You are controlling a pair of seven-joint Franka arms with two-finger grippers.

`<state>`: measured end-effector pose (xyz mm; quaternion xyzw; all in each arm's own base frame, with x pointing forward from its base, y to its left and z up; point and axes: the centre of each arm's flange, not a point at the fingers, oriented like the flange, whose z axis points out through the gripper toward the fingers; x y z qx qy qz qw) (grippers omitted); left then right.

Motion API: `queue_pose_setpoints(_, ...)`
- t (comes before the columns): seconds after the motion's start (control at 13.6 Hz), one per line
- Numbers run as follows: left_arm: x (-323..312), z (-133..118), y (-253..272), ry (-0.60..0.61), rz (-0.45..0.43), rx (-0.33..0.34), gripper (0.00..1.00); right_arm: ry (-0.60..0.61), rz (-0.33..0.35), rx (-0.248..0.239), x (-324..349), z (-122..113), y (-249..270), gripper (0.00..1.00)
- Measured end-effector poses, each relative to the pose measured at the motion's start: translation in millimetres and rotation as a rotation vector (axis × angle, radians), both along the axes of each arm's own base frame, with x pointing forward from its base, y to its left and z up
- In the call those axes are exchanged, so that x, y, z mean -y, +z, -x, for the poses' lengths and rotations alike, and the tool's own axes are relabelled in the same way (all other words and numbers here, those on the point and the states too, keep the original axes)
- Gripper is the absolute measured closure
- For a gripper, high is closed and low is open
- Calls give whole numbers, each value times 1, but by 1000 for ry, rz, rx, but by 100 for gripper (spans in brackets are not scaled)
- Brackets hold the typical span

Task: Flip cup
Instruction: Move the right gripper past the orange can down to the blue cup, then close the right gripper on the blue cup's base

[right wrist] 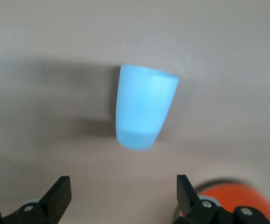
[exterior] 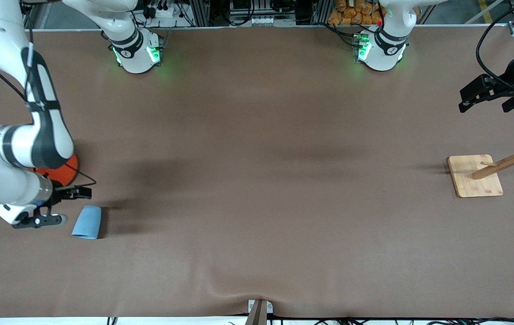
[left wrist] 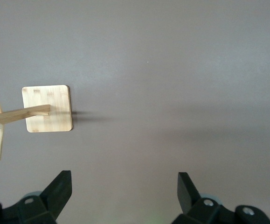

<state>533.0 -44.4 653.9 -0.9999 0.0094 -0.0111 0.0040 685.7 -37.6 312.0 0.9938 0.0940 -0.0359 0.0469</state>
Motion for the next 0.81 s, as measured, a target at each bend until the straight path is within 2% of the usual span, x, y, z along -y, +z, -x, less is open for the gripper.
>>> queue_pose_setpoints(0.15, 0, 1, 3, -18, 0, 4, 0, 67, 5, 48, -7, -9, -11, 0)
queue_pose_setpoints(0.29, -1, 1, 4, -24, -1, 4, 0, 85, 4, 77, -5, -14, -20, 0)
queue_pose_setpoints(0.59, -5, 1, 4, -39, -1, 0, 0, 59, -4, 72, 17, -15, -48, 0)
queue_pose_setpoints(0.81, -18, 1, 4, -50, -2, -1, 0, -37, -72, 86, 45, -14, -77, 0)
